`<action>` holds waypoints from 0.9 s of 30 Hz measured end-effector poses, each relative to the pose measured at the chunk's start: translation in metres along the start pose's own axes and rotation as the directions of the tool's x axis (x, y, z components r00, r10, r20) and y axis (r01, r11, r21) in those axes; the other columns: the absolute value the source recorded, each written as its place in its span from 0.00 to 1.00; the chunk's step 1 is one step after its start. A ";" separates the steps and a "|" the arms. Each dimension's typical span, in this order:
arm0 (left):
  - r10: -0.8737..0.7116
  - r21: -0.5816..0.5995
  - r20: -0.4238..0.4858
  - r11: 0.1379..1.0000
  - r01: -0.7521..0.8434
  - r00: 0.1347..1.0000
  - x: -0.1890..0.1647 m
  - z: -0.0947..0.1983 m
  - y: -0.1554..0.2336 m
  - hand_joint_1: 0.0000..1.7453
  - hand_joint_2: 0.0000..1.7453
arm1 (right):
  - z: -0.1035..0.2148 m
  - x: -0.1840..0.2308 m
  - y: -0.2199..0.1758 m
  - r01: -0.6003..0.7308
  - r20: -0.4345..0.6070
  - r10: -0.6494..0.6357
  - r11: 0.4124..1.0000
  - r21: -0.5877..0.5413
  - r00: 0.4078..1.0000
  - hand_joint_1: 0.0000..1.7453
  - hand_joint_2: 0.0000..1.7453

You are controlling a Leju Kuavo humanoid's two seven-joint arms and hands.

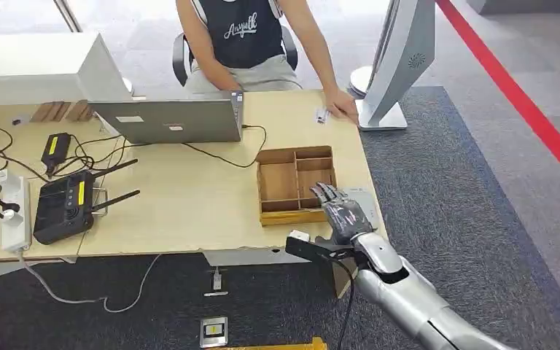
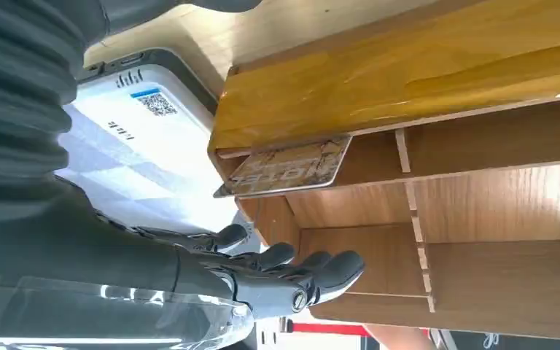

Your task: Pass the card to the sensor for recognition and then transmit it.

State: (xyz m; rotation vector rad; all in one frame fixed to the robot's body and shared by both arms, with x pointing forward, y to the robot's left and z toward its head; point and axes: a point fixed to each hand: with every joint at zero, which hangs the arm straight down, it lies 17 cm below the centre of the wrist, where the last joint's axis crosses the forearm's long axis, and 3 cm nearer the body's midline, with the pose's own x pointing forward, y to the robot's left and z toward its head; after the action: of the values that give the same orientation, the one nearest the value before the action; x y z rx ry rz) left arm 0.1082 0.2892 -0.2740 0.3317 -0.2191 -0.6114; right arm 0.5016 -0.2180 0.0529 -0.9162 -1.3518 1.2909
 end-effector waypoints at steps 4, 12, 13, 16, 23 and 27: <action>-0.002 0.000 0.000 1.000 0.002 1.000 0.000 0.000 0.000 0.00 0.00 | 0.000 -0.001 0.001 -0.004 -0.001 0.004 1.000 0.004 1.000 0.00 1.00; 0.007 0.001 -0.006 1.000 -0.007 1.000 -0.001 0.000 0.000 0.00 0.00 | -0.001 0.005 -0.004 -0.008 0.016 0.008 1.000 -0.012 1.000 0.00 1.00; 0.007 0.002 -0.005 1.000 -0.007 1.000 0.000 0.000 0.000 0.00 0.00 | -0.002 0.006 -0.004 -0.008 0.016 0.008 1.000 -0.013 1.000 0.00 1.00; 0.007 0.001 -0.010 1.000 -0.007 1.000 -0.001 0.000 0.000 0.00 0.00 | -0.006 0.006 -0.009 -0.015 0.014 0.016 0.999 -0.030 1.000 0.00 1.00; 0.008 0.001 -0.010 1.000 -0.008 1.000 -0.001 0.000 0.000 0.00 0.00 | -0.018 0.007 -0.020 -0.024 0.020 0.025 0.998 -0.058 0.999 0.00 1.00; 0.008 0.001 -0.010 1.000 -0.008 1.000 -0.001 0.000 0.000 0.00 0.00 | -0.020 0.007 -0.017 -0.024 0.015 0.025 0.998 -0.052 1.000 0.00 1.00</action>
State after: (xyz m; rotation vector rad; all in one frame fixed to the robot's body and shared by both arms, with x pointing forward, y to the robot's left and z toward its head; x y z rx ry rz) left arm 0.1072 0.2894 -0.2741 0.3342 -0.2110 -0.6020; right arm 0.5219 -0.2090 0.0695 -0.9625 -1.3953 1.2893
